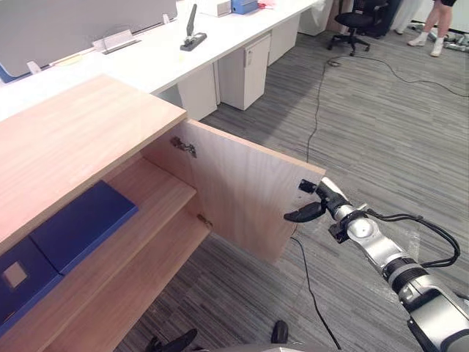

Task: Walk over to the cabinet, pick up the folder, carry it to the office cabinet, place the folder inside the office cabinet, then close the office cabinet door

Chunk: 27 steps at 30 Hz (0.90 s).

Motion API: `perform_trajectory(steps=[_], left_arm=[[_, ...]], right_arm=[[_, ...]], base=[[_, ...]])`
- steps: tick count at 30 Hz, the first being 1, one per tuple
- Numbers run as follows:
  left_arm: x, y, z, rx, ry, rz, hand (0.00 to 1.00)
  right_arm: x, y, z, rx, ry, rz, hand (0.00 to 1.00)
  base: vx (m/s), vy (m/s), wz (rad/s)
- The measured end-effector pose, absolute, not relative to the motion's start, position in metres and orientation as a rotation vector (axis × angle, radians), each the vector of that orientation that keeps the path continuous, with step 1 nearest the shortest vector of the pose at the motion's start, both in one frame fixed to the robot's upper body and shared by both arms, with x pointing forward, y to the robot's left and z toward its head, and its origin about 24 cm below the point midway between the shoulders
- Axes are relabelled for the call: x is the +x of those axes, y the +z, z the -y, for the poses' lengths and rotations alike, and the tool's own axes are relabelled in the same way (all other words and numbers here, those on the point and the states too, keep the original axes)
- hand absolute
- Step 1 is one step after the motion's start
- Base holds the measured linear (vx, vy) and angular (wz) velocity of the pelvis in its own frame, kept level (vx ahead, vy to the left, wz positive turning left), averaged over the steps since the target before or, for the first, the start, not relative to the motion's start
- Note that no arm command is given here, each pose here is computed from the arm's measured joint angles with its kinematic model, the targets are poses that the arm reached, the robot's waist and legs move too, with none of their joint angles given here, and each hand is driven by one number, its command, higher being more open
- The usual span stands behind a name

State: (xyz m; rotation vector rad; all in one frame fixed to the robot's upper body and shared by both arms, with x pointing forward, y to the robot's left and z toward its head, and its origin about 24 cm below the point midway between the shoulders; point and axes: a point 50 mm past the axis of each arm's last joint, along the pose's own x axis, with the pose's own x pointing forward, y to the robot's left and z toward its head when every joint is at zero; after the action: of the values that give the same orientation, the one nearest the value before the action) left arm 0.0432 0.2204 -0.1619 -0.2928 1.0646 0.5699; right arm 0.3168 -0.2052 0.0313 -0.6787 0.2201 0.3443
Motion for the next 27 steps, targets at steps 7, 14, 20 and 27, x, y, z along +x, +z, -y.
perform_trajectory(steps=[7, 14, 20, 27], left_arm=[[0.055, -0.160, -0.223, -0.284, 0.558, -1.036, 1.00], [0.045, -0.160, -0.243, -0.363, 0.762, -1.022, 1.00], [0.032, -0.161, -0.248, -0.425, 0.887, -1.028, 1.00], [0.011, -0.164, -0.240, -0.472, 0.946, -1.064, 1.00]], right_arm=[[0.287, 0.023, 0.150, -0.805, 0.764, -0.153, 1.00], [0.255, 0.002, 0.075, -0.832, 1.052, -0.050, 1.00], [0.223, -0.006, 0.022, -0.823, 1.310, 0.025, 1.00], [0.214, -0.015, 0.007, -0.860, 1.394, 0.027, 1.00]], base=[[-0.03, -0.019, -0.13], [-0.01, 0.013, 0.01], [0.00, 0.032, 0.15], [-0.03, 0.034, 0.26]])
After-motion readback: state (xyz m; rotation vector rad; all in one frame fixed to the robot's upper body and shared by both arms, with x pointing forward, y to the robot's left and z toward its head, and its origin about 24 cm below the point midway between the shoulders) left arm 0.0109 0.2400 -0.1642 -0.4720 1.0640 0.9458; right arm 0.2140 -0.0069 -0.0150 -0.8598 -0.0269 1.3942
